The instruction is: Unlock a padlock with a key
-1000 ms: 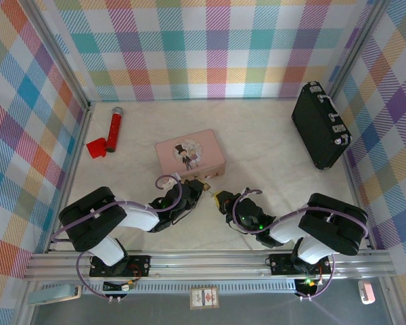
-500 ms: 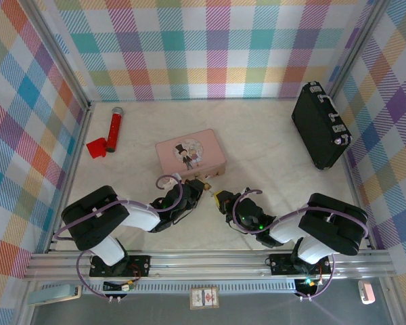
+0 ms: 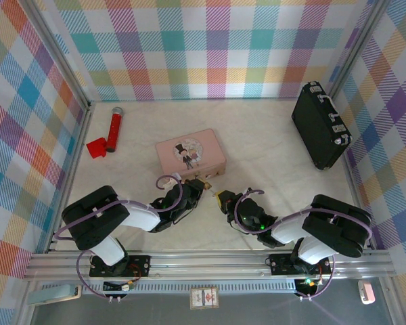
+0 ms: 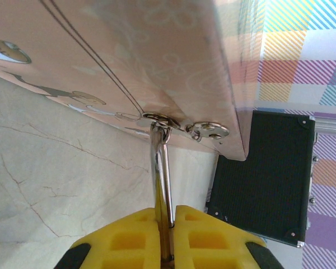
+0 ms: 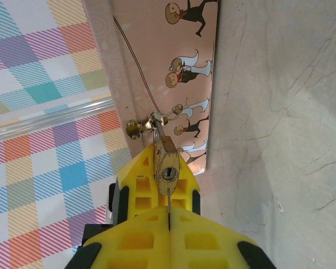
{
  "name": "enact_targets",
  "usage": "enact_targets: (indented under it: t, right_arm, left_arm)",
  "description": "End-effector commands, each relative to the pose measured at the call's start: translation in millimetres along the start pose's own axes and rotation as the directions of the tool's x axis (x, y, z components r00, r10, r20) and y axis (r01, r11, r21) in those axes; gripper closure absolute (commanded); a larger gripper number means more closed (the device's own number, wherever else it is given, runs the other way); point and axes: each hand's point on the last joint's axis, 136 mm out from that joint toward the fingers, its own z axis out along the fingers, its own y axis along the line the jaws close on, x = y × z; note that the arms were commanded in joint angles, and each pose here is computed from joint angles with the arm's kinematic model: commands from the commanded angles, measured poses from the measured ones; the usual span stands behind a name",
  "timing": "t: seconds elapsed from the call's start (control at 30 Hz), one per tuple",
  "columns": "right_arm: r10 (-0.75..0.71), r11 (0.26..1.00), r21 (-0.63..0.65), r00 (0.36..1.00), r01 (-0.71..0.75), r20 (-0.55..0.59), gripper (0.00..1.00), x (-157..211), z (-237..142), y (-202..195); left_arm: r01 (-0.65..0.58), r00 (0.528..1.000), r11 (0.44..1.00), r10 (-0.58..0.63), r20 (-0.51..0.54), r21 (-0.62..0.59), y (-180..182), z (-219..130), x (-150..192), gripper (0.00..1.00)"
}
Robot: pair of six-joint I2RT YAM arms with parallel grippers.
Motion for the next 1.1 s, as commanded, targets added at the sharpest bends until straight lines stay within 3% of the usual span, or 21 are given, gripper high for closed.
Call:
enact_targets:
  t: [0.0, 1.07]
  right_arm:
    - [-0.006, 1.000, -0.021, 1.000, 0.006, 0.020, 1.00, -4, -1, 5]
    - [-0.010, 1.000, 0.010, 0.999, 0.010, 0.032, 1.00, -8, -2, -1]
  left_arm:
    - [0.064, 0.998, 0.980, -0.059, -0.032, 0.187, -52, -4, 10, 1.00]
    - [0.068, 0.995, 0.975, -0.052, -0.080, 0.213, -67, -8, 24, 1.00]
